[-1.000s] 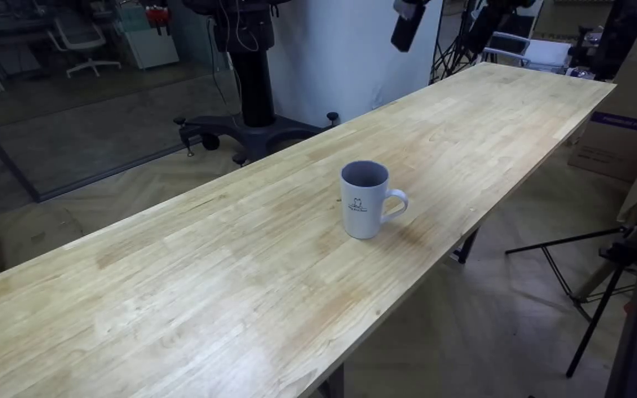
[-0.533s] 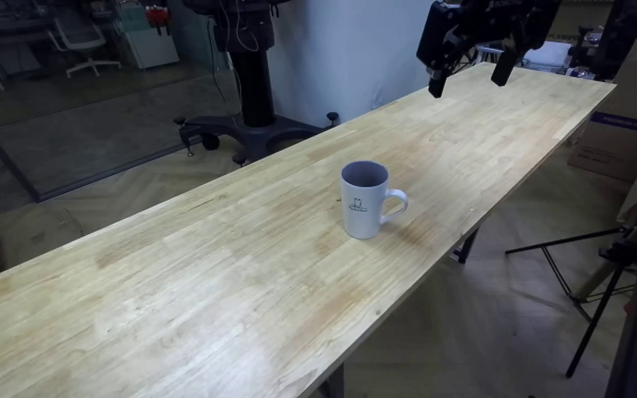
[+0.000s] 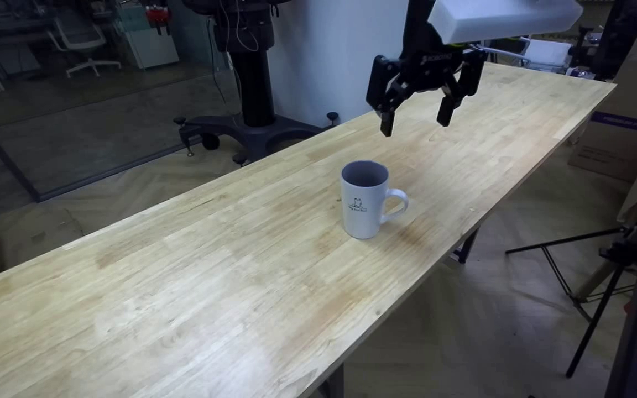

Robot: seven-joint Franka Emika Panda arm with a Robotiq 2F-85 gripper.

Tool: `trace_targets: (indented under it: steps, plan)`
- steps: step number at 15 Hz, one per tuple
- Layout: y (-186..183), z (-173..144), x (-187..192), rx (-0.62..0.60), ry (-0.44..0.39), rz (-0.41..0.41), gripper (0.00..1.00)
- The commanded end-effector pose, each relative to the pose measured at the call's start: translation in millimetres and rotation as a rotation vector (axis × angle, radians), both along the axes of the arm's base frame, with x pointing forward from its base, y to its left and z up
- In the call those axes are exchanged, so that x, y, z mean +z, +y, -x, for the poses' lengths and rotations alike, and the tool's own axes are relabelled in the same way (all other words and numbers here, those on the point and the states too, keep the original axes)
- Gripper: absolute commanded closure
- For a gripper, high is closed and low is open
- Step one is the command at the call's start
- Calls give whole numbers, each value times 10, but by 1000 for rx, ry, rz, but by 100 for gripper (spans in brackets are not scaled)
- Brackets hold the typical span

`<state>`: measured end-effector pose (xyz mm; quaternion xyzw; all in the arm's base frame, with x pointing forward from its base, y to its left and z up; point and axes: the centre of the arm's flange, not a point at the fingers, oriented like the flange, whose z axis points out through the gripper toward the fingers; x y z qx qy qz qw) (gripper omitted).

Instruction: Move the white mug to the right

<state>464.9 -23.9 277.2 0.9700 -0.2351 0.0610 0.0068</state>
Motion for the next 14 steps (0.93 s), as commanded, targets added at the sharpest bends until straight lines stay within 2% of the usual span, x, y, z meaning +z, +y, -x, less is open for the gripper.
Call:
trace_targets:
  steps: [1,4,10,14]
  plan:
    - [11,-19,-15,2,2,-2,0]
    - [-54,-88,-80,-9,8,9,0]
    - [-529,-286,-430,-66,91,-32,0]
    - [-634,-429,-672,-37,140,-57,0]
